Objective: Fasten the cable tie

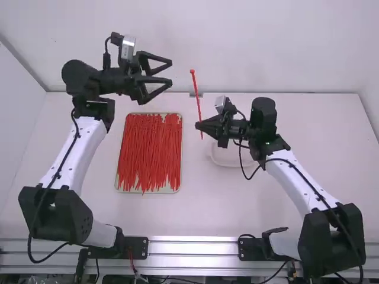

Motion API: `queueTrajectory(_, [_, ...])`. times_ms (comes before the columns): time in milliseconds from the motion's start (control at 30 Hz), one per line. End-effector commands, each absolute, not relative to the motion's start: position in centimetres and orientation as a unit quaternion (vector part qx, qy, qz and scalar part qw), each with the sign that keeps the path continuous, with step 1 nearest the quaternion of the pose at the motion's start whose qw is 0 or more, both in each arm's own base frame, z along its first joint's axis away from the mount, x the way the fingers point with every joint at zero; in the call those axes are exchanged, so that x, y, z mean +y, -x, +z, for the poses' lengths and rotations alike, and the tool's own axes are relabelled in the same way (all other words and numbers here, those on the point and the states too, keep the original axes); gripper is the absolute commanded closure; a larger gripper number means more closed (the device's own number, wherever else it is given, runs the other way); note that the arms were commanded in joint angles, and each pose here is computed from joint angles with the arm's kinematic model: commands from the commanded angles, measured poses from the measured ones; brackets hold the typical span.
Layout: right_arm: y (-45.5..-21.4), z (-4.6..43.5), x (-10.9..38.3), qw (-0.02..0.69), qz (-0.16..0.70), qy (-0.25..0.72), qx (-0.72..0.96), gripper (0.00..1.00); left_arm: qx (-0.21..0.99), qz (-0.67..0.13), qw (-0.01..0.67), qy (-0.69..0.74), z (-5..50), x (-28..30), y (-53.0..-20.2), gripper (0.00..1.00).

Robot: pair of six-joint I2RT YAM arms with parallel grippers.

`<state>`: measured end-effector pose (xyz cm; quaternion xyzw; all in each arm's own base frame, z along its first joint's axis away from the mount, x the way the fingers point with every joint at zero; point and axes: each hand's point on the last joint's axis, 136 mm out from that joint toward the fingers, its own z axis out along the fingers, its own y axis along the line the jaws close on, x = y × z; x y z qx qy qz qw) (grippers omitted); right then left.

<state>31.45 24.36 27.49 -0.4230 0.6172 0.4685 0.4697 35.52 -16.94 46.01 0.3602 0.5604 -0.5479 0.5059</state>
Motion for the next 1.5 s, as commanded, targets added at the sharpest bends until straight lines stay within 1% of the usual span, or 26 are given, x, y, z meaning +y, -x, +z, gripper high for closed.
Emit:
queueTrajectory(0, [-32.6, 28.3, 23.8, 0.484, 0.456, 0.409, 0.625, 1.0, 0.551, -0.527, 0.524, -0.38, 46.7, -16.3, -35.2, 0.01])
queueTrajectory(67, [-33.3, 28.5, 23.4, 0.489, 0.453, 0.391, 0.635, 1.0, 0.555, -0.519, 0.529, -0.377, 46.4, -15.8, -35.7, 0.0])
queueTrajectory(100, [-34.1, 28.5, 23.1, 0.494, 0.446, 0.372, 0.647, 1.0, 0.562, -0.515, 0.533, -0.368, 46.1, -15.4, -36.2, 0.01])
queueTrajectory(133, [-34.1, 28.5, 23.1, 0.494, 0.446, 0.372, 0.647, 1.0, 0.562, -0.515, 0.533, -0.368, 46.1, -15.4, -36.2, 0.01])
queueTrajectory(200, [-35.2, 28.7, 22.7, 0.508, 0.43, 0.347, 0.661, 1.0, 0.574, -0.511, 0.535, -0.352, 45.6, -14.9, -37.0, 0.01])
queueTrajectory(367, [-37.4, 28.1, 22.3, 0.53, 0.383, 0.298, 0.695, 1.0, 0.581, -0.503, 0.532, -0.355, 44.7, -14.6, -37.4, 0.01])
queueTrajectory(467, [-38.0, 27.6, 22.1, 0.535, 0.362, 0.28, 0.71, 1.0, 0.581, -0.496, 0.534, -0.362, 44.2, -14.7, -37.5, 0.0])
queueTrajectory(600, [-39.1, 26.7, 22.1, 0.539, 0.322, 0.233, 0.743, 1.0, 0.584, -0.488, 0.538, -0.363, 43.7, -14.7, -37.8, 0.01])
queueTrajectory(900, [-40.3, 26.5, 21.8, 0.556, 0.269, 0.173, 0.767, 1.0, 0.593, -0.483, 0.545, -0.343, 43.8, -13.9, -38.4, 0.01])
queueTrajectory(1033, [-41.1, 26.7, 20.9, 0.557, 0.217, 0.141, 0.789, 1.0, 0.594, -0.485, 0.544, -0.34, 43.9, -13.7, -38.4, 0.01])
queueTrajectory(1233, [-41.4, 27.5, 20.2, 0.56, 0.16, 0.111, 0.805, 1.0, 0.595, -0.487, 0.542, -0.339, 43.9, -13.9, -38.4, 0.01])
queueTrajectory(1267, [-41.5, 27.6, 19.7, 0.564, 0.134, 0.097, 0.809, 1.0, 0.595, -0.487, 0.542, -0.339, 43.9, -13.9, -38.4, 0.01])
queueTrajectory(1333, [-41.5, 27.6, 19.4, 0.567, 0.116, 0.087, 0.811, 1.0, 0.594, -0.487, 0.542, -0.339, 43.9, -13.9, -38.4, 0.01])
queueTrajectory(1400, [-41.3, 27.7, 18.8, 0.571, 0.074, 0.068, 0.815, 1.0, 0.602, -0.49, 0.542, -0.322, 43.9, -13.7, -38.8, 0.01])
queueTrajectory(1467, [-41.0, 27.7, 18.7, 0.573, 0.052, 0.06, 0.815, 1.0, 0.603, -0.49, 0.542, -0.321, 43.9, -13.7, -38.9, 0.01])
